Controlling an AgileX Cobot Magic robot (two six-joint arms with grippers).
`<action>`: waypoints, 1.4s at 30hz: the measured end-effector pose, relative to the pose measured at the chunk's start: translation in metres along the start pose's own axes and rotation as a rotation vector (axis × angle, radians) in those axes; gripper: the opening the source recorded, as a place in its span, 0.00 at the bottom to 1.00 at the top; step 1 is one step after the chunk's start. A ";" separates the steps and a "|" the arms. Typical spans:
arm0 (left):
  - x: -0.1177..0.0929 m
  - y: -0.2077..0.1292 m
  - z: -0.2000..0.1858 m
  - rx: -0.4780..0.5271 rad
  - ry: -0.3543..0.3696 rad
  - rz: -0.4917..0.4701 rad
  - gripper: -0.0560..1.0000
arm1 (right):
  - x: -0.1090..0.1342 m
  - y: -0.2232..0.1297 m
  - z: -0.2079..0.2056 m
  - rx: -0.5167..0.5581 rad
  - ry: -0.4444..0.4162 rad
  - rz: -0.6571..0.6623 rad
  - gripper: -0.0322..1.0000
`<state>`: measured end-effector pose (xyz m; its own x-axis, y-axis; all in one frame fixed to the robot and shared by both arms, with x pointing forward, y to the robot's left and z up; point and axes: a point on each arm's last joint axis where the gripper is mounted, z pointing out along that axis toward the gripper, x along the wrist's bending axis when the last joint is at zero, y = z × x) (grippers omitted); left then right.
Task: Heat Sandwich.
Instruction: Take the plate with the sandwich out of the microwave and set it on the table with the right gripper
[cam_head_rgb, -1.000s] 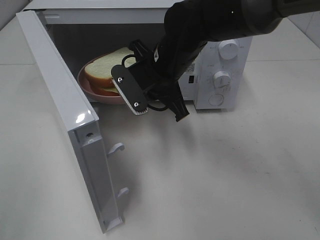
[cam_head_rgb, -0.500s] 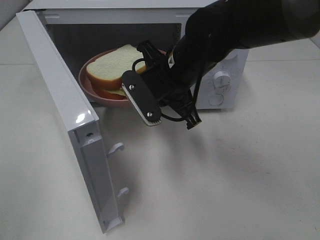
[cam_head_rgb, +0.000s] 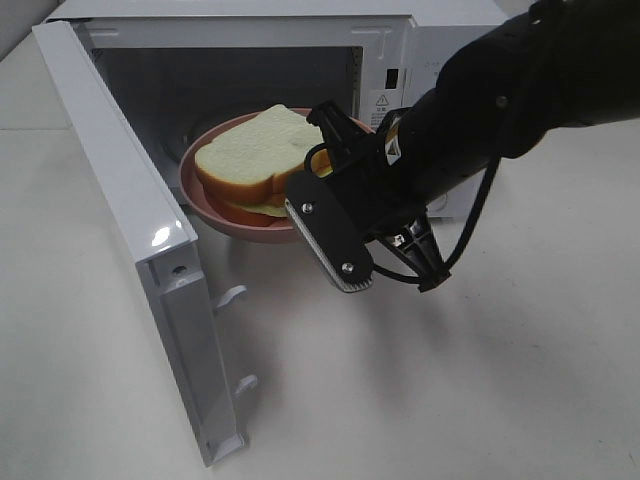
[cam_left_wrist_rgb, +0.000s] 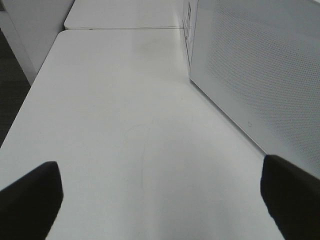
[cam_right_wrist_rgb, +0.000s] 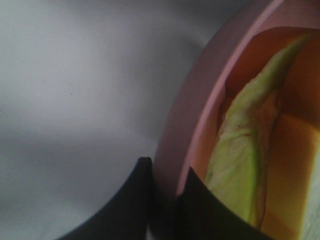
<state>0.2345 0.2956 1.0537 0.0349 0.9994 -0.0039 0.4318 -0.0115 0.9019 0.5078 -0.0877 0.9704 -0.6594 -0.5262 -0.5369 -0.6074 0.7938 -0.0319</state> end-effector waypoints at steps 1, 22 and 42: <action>0.000 0.000 0.000 0.000 0.000 0.000 0.99 | 0.002 0.000 -0.002 0.000 0.000 0.000 0.14; 0.000 0.000 0.000 0.000 0.000 0.000 0.99 | 0.042 -0.002 -0.046 -0.001 -0.025 0.038 0.14; 0.000 0.000 0.000 0.000 0.000 0.000 0.99 | 0.081 -0.007 -0.088 0.036 -0.048 0.110 0.14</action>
<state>0.2345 0.2956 1.0537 0.0349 0.9994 -0.0039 0.4318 -0.0115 0.9019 0.4200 -0.1624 1.0011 -0.6984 -0.4209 -0.5789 -0.5157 0.8568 -0.0009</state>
